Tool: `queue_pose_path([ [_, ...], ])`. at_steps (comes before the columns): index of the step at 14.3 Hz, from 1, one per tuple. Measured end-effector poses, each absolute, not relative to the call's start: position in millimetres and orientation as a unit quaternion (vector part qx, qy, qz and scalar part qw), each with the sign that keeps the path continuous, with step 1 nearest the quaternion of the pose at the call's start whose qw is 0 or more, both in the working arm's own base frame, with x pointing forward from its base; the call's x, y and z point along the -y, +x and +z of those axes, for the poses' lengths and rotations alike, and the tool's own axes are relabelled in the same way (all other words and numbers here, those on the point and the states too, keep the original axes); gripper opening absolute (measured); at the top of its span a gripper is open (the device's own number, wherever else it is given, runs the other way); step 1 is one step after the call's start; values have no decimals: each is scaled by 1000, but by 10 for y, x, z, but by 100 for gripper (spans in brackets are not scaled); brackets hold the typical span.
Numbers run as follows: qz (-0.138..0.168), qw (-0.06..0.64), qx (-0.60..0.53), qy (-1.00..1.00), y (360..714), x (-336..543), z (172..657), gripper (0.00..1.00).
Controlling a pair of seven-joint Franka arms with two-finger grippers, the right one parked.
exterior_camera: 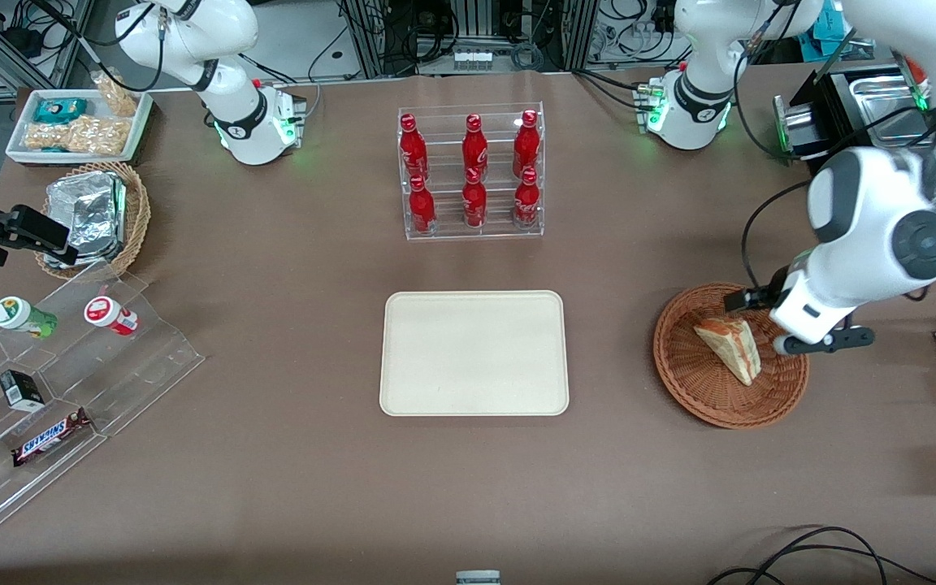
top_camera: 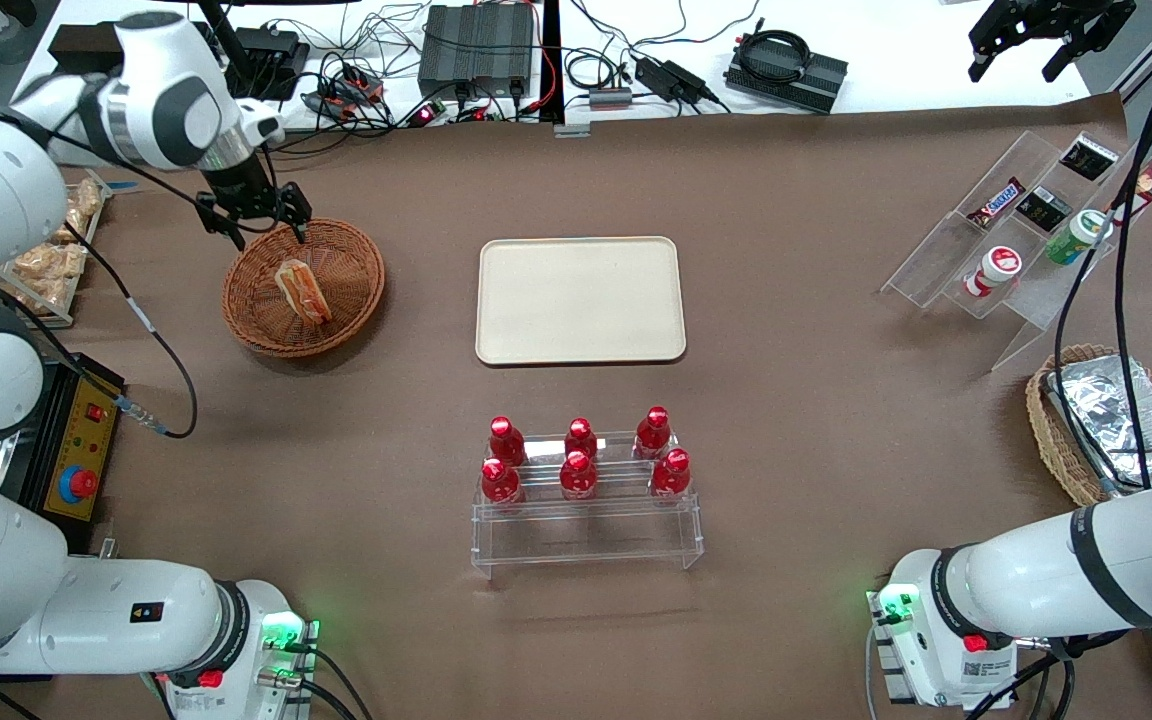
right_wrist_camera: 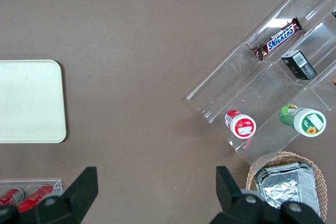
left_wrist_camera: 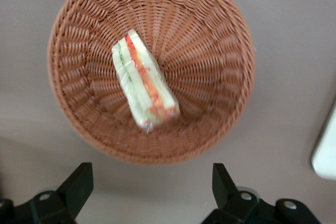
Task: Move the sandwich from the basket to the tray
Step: 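Lower the left gripper and grasp the wrapped sandwich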
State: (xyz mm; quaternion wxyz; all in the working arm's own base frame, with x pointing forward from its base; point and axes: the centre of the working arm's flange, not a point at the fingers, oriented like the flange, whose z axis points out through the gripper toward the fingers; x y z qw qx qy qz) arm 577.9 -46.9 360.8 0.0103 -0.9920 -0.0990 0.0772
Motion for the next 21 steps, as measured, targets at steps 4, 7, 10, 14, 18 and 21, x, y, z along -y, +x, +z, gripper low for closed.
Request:
queue_pose_path([
  [4, 53, 20, 328, -943, 5855, 368, 3318, 100],
  [7, 58, 27, 401, -914, 5881, 376, 3079, 100],
  [10, 74, 36, 413, -907, 5878, 362, 2785, 100],
  [14, 85, 43, 426, -899, 5876, 349, 2526, 70],
  [18, 85, 43, 431, -897, 5938, 354, 2639, 33],
  [21, 120, 63, 424, -895, 6068, 429, 3133, 19],
])
